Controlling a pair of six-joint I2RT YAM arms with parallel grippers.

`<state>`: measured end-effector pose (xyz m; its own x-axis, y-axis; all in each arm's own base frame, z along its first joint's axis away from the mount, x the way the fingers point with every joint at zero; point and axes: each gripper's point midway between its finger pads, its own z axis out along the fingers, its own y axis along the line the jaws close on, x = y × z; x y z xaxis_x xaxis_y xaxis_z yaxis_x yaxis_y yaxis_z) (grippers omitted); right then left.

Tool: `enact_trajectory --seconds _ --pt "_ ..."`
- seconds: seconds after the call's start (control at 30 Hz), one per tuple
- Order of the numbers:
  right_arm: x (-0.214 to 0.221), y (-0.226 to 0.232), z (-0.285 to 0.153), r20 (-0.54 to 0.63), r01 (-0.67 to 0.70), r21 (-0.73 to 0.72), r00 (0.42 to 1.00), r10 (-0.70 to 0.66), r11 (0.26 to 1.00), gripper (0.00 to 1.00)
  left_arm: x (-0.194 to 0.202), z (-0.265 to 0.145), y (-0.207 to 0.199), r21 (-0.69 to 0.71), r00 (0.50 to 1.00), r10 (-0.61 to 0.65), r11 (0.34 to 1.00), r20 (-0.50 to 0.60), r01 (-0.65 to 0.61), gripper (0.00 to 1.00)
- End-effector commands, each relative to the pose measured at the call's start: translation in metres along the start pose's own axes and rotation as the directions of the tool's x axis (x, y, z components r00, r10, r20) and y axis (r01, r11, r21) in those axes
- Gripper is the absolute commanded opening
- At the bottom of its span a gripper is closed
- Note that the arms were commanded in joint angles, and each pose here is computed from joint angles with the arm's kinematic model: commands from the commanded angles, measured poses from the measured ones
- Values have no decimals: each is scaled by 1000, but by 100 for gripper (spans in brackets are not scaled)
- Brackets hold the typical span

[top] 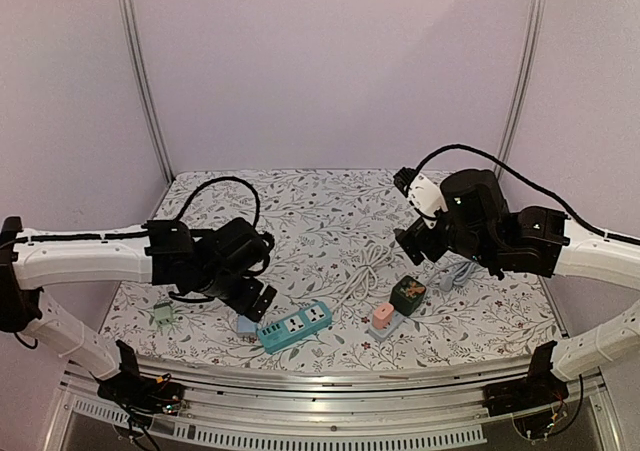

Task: Insert the plug

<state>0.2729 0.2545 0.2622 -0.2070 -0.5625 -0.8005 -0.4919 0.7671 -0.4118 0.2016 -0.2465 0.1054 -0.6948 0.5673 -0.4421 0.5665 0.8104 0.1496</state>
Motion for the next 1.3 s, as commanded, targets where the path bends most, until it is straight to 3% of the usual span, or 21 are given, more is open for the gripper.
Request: enact_trajectory --seconds 0.0,0.23,0.53,0.9,1.27 --pt "-5 -5 0 7 -9 21 1000 9 1000 99 -5 -27 41 -103 931 -323 934 170 343 99" --pt "-6 -10 -3 9 -16 33 1000 16 999 99 22 -20 50 -108 884 -450 879 130 464 99" --pt "-4 -23 -5 2 -31 104 1000 31 994 99 78 -2 36 -139 814 -581 806 7 576 91" --pt "-2 -35 -10 2 -51 162 999 52 985 99 98 14 13 -180 817 -575 808 -40 560 83" --pt "-1 -26 -8 -10 -41 111 999 43 993 99 71 25 2 -171 845 -535 832 7 529 75"
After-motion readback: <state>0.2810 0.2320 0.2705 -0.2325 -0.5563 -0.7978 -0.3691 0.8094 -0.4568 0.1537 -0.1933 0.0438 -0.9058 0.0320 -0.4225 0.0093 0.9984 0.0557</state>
